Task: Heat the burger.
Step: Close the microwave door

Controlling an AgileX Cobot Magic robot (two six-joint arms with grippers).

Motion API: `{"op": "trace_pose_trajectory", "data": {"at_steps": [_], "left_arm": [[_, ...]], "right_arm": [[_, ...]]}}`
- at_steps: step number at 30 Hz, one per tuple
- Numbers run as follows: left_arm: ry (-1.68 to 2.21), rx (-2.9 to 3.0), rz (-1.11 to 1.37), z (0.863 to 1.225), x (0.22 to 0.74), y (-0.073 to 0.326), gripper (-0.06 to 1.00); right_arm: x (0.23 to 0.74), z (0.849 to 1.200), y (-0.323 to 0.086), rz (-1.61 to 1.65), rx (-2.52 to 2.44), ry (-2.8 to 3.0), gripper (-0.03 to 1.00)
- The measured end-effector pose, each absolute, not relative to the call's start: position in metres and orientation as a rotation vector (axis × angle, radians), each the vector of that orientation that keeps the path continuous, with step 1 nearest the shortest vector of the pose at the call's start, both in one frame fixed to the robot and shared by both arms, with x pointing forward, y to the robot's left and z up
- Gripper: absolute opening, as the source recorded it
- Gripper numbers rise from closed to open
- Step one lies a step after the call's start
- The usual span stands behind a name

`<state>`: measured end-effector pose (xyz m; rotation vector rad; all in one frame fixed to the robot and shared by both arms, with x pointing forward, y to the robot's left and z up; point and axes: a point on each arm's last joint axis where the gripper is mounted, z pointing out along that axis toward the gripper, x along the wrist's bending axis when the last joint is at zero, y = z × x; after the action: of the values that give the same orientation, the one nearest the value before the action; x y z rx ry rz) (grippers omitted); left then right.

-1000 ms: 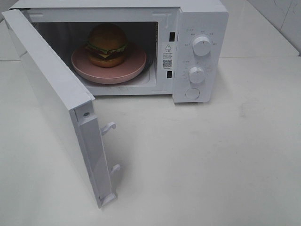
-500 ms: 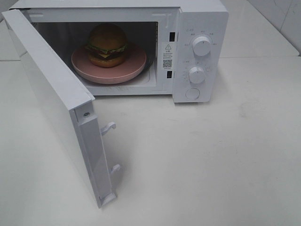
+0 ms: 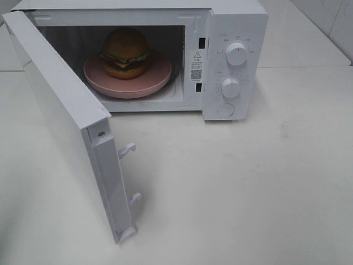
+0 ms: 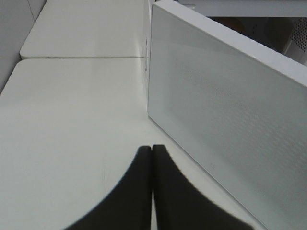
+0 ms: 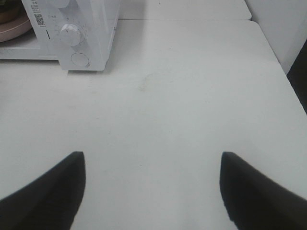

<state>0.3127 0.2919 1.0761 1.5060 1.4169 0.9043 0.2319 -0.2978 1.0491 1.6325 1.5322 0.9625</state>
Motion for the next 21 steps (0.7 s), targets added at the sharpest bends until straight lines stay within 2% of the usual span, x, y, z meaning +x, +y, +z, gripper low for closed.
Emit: {"op": "trace_pose_trajectory", "data": {"at_steps": [21], "left_arm": [[1.361,1.32,1.184,1.01,0.372,0.306,0.0]], "right_arm": [[0.232,1.049,-0.298,0.963,1.633,1.532,0.75]]}}
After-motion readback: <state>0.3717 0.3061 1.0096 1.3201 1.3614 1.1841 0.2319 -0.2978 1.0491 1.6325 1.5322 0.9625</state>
